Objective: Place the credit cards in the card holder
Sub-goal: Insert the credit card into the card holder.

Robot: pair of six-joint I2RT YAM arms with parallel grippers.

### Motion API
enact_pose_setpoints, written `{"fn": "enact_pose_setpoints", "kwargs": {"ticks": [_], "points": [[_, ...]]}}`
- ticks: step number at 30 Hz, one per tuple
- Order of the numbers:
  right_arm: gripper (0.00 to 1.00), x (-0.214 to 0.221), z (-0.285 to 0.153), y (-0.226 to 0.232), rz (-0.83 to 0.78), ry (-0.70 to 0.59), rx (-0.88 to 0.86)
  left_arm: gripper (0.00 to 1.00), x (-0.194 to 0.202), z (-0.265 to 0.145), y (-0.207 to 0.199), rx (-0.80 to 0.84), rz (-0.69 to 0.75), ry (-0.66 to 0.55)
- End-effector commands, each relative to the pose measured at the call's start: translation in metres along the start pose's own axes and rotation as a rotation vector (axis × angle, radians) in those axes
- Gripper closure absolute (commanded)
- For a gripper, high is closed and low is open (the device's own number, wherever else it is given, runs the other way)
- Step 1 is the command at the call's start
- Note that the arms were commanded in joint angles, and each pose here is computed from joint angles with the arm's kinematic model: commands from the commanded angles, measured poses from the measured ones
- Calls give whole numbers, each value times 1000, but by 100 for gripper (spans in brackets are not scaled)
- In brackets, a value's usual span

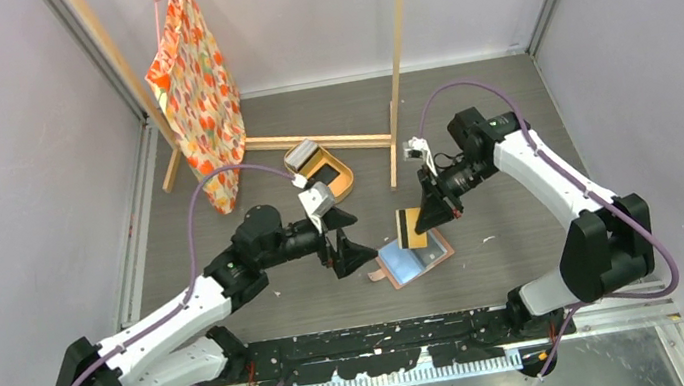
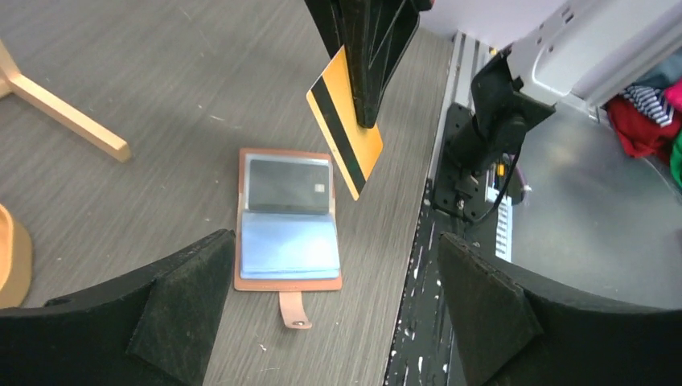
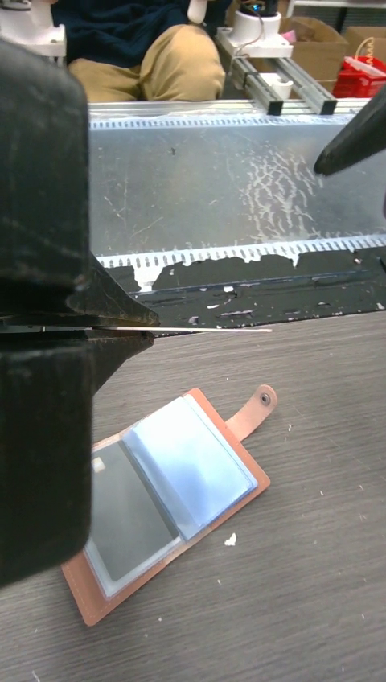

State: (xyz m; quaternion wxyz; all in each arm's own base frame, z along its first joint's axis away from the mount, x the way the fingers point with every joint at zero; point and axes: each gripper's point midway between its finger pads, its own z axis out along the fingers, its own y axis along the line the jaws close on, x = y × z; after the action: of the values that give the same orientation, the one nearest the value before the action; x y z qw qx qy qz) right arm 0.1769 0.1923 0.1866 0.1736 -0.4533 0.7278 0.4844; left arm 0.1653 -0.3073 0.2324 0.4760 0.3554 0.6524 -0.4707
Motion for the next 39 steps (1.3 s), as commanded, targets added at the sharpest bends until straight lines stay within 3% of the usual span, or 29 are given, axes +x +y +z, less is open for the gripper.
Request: {"fn": "enact_pose_setpoints", "kwargs": {"ticks": [1, 5, 13, 16, 22, 28, 29, 31, 32, 35, 39], "points": [[99, -1, 0, 4, -77, 41, -16, 10, -4, 10, -10, 103, 67, 48], [99, 2, 3, 2, -76, 67, -19, 13, 0, 25, -15, 197, 25, 84], [99, 3, 9, 3, -74, 88, -39, 19, -1, 55, 0, 193, -65, 38], [99, 3, 10, 4, -77, 86, -41, 25, -3, 64, -2, 232, -116, 9], [99, 4, 11, 4, -73, 90, -46, 46, 4, 79, -4, 288, -205, 34], [99, 4, 12, 4, -73, 93, -48, 54, 1, 82, -11, 347, -238, 9], [99, 4, 12, 4, -73, 94, -48, 62, 0, 83, -12, 358, -242, 6], [98, 4, 12, 4, -70, 94, -47, 93, 0, 83, -15, 382, -253, 12], [97, 4, 12, 4, -67, 95, -47, 99, 2, 83, -17, 394, -266, 22], [84, 4, 12, 3, -63, 95, -40, 100, 5, 80, -18, 398, -318, 12], [46, 3, -4, -4, -73, 106, 53, 100, 16, 70, -10, 311, -465, -64]]}}
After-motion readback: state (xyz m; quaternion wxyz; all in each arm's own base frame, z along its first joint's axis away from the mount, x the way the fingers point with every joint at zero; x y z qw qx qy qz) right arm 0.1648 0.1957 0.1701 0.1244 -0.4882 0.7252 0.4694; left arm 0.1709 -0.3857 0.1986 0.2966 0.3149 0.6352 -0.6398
